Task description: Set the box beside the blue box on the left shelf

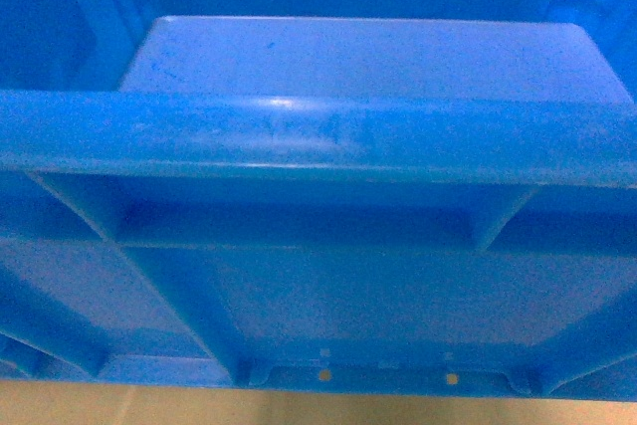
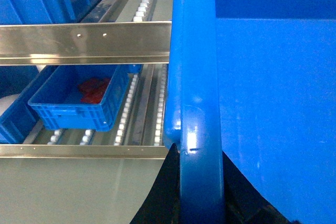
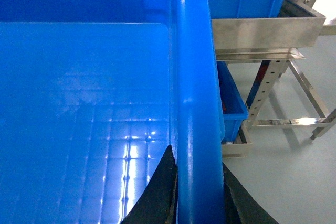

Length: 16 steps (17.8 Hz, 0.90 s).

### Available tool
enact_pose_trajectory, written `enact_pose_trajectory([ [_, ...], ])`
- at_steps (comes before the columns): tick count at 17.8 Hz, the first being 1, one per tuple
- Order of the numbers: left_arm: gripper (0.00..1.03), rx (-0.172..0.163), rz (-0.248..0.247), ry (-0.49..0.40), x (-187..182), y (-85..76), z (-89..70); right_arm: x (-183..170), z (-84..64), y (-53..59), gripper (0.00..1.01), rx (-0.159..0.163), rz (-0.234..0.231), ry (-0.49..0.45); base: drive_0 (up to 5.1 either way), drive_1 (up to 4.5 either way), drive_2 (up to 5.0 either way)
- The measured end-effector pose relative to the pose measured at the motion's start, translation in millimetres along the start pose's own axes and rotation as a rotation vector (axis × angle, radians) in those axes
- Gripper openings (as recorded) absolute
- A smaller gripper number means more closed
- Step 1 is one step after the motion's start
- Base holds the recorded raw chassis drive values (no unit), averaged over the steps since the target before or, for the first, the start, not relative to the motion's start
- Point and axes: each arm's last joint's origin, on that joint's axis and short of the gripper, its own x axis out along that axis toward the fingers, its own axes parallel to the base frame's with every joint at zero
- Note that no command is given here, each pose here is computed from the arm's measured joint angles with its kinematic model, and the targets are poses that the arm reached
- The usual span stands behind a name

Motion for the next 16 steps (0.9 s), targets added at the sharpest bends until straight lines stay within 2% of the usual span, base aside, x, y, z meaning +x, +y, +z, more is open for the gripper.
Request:
enact_pose_trajectory([
  [13,0.09,-0.002,0.004,-0.003,-0.6,1.0,0.3,-0.1,0.0,1.0,0.1,-0.001,0.005,-0.001,-4.9,2.51,2.5],
  [16,0.09,0.0,0.002,0.001,-0.1,0.7,0.0,-0.1,-0.1,1.0,0.1,-0.002,0.004,0.0,0.0,0.0,0.0],
])
